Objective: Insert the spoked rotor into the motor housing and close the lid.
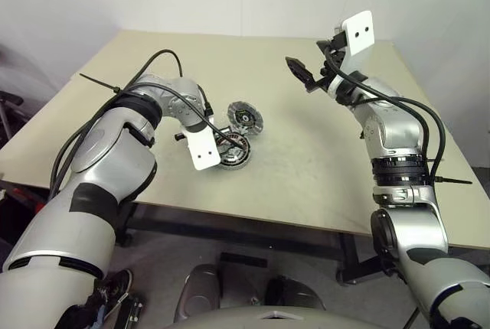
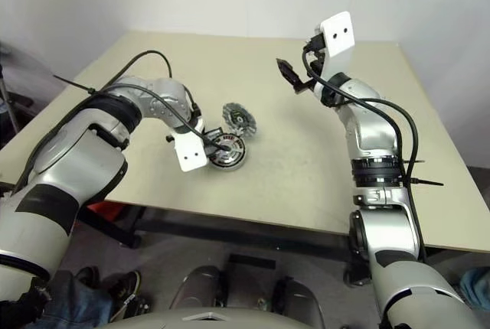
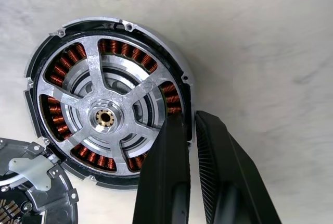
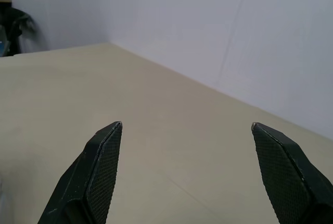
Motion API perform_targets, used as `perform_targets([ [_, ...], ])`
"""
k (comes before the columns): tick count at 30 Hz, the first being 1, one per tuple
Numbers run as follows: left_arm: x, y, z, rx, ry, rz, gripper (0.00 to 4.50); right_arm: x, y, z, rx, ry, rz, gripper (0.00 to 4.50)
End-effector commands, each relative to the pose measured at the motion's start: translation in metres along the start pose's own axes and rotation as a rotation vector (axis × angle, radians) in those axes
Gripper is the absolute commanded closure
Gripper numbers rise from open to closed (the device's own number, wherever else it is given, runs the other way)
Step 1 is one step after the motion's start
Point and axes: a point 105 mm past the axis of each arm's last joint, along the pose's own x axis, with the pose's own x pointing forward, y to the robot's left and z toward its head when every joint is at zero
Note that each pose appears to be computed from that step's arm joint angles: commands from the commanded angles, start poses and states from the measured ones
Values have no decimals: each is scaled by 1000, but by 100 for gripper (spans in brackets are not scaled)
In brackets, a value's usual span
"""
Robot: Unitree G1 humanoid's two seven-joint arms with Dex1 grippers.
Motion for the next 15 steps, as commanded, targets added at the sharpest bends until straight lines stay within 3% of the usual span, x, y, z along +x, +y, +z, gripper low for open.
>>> perform_targets([
  [1,-20,18,-15,14,93,89,446,-5,-3,20,-37,-59,-16,0],
  [15,-20,16,-27,-95,135,160,446,-6,-2,18,-37,-47,-18,0],
])
